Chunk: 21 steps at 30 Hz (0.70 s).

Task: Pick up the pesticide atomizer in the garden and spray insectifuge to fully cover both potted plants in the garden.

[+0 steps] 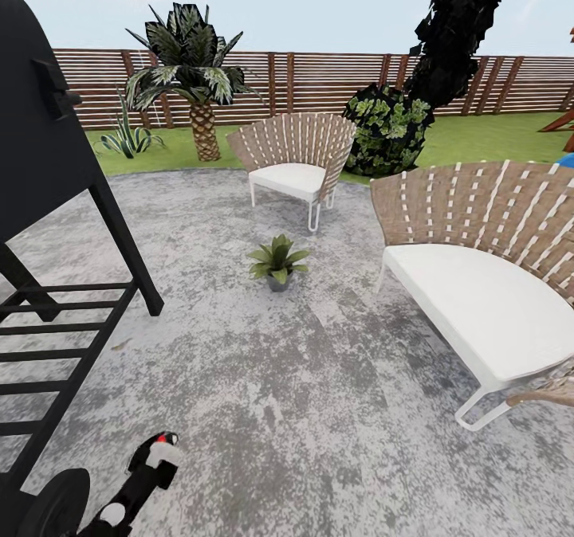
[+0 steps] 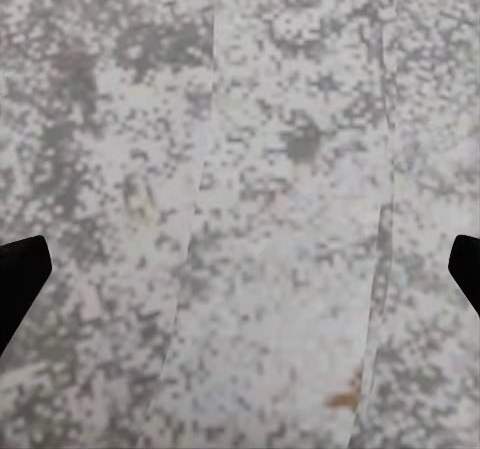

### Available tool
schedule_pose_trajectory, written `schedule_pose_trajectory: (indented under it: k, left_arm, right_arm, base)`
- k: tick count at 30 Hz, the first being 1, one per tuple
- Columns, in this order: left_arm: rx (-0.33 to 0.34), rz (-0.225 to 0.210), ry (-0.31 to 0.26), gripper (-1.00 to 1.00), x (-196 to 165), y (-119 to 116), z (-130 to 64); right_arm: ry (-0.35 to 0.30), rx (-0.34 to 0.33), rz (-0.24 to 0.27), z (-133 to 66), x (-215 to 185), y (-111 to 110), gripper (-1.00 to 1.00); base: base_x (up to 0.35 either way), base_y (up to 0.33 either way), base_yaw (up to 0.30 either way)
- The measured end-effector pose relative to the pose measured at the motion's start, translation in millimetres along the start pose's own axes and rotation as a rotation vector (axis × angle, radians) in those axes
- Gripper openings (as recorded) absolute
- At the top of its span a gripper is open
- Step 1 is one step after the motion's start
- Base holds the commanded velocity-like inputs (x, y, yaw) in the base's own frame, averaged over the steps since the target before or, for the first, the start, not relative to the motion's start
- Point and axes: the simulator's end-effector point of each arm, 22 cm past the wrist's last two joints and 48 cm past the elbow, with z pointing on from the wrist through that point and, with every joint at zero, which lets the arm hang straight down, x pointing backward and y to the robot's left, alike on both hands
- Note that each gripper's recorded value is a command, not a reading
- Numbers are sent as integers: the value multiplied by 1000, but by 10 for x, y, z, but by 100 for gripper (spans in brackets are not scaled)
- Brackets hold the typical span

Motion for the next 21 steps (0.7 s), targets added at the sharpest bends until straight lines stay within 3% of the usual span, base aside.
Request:
schedule_pose_trajectory:
  k: [3,7,10,15,16,19,21]
  left_arm:
    - [108,197,28,-100,-206,-256,103]
    - [174,325,6,-100,-412,-482,177]
    - [242,455,-13,-100,-494,-729,200]
    - [284,615,74,-100,-233,-571,272]
    - [286,621,83,-100,-212,-543,278]
    - [276,540,70,-100,-313,-471,319]
    - [325,511,65,-100,-380,-539,323]
  right_arm:
    - [0,0,0,0,0,3,100]
    - [0,0,0,0,0,3,100]
    - [0,0,0,0,0,2,100]
    - [0,0,0,0,0,4,100]
    - [0,0,0,0,0,4,100]
    - [0,0,0,0,0,2,100]
    - [0,0,0,0,0,1,100]
  base:
    - [0,0,0]
    - [0,0,0]
    - [0,0,0]
    - [0,0,0]
    - [0,0,0]
    - [0,0,0]
    - [0,0,0]
